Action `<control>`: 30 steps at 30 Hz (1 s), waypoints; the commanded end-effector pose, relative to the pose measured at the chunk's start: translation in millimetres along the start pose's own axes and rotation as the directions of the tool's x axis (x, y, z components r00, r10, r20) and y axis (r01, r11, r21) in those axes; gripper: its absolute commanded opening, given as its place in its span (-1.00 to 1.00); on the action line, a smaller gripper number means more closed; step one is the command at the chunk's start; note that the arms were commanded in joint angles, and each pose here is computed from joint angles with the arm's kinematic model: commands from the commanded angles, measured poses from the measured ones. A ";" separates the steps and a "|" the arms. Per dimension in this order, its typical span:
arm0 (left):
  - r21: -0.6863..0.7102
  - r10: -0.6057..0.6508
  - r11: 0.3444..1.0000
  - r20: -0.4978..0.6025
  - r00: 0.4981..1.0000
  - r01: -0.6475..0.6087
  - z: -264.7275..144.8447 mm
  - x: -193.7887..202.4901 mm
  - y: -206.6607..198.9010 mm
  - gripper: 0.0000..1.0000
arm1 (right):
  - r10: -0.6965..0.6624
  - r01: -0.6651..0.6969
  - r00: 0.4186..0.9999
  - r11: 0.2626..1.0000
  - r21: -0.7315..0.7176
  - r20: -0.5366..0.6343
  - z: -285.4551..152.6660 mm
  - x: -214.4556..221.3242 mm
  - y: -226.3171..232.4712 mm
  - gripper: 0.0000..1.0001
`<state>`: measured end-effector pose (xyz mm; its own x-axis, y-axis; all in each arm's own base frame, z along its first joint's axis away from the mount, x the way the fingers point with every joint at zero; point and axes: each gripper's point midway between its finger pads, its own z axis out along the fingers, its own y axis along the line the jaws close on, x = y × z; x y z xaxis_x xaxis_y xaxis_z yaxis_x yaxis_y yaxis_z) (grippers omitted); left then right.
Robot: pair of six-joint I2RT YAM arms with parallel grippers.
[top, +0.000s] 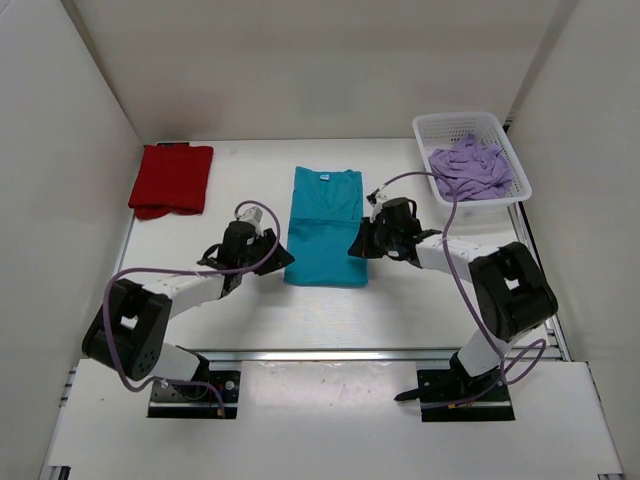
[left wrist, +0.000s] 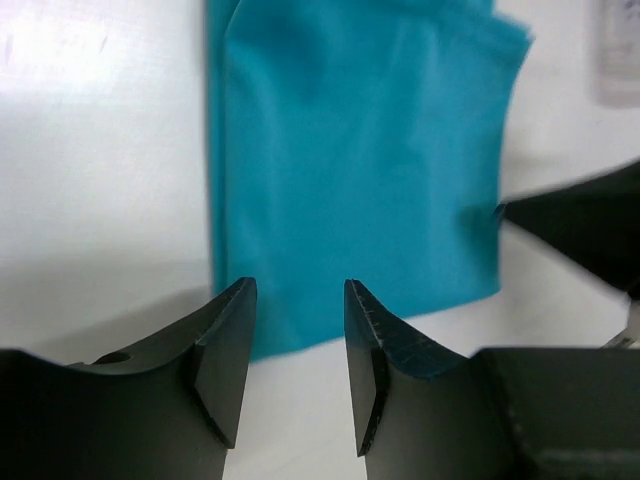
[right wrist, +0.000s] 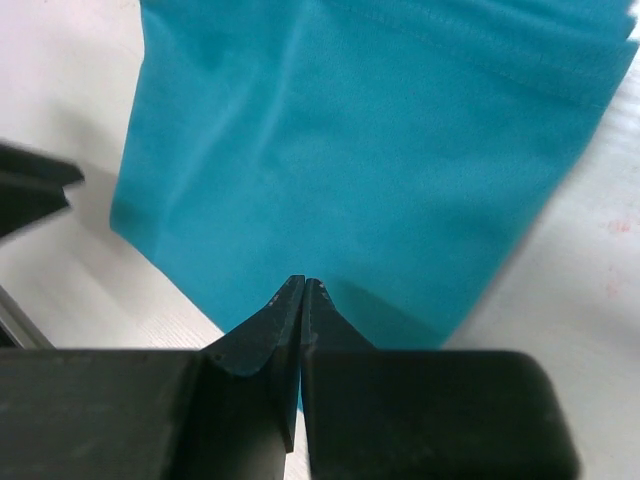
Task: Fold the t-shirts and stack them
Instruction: Fold the folded rectangular tshirt in 1/3 of the way
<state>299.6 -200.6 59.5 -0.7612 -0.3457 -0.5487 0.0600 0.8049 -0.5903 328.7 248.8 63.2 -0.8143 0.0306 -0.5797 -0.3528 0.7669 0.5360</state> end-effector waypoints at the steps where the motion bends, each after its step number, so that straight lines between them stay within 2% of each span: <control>1: 0.111 0.022 0.993 0.078 0.997 -0.031 9.6 -48.1 -41.9 0.02 | -0.041 0.042 0.998 0.999 -0.025 0.053 -9.9 4.1 11.3 -1.00; 7: 0.138 -0.008 0.990 0.021 1.000 0.005 62.2 -72.1 -53.1 -0.05 | -0.007 0.007 1.000 1.000 -0.017 0.009 -10.6 31.4 -5.8 -1.00; 9: 0.097 -0.019 0.995 0.001 1.000 0.019 82.1 -75.1 -40.9 -0.07 | -0.002 0.002 1.000 1.000 -0.011 0.002 -9.3 35.7 -9.3 -1.00; 18: 0.068 -0.067 0.996 0.028 0.997 0.065 119.6 -107.8 -20.7 -0.11 | 0.033 -0.032 0.999 0.999 0.019 -0.026 -11.7 58.4 -31.1 -1.00; 22: 0.109 -0.092 0.990 0.053 0.994 0.086 115.2 -121.0 -25.5 -0.11 | 0.046 -0.045 0.999 0.999 0.019 -0.028 -11.6 58.9 -32.5 -1.00; 23: 0.113 -0.107 0.988 0.037 0.994 0.102 113.4 -116.6 -22.0 -0.06 | 0.040 -0.039 0.999 0.999 0.017 -0.033 -13.0 61.4 -31.2 -1.00; 26: 0.173 -0.078 0.983 0.102 0.992 0.060 79.0 -133.1 -47.5 0.09 | 0.020 -0.020 1.000 1.000 -0.010 -0.004 -17.5 47.5 -19.2 -0.99; 29: 0.127 -0.016 0.992 0.167 0.986 -0.006 42.8 -132.6 -49.6 0.15 | 0.014 -0.012 0.999 0.999 -0.044 0.039 -27.8 32.9 -6.4 -0.85; 30: 0.070 0.008 0.997 0.155 0.988 -0.019 38.8 -117.0 -36.2 0.16 | 0.008 -0.004 0.998 0.998 -0.058 0.061 -32.5 26.3 0.1 -0.81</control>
<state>427.4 -217.0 74.8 -0.7327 -0.4350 -0.5234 0.0359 0.7433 -0.6680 282.3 223.9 30.8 -0.8445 0.0447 -0.5337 -0.3179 0.7601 0.5667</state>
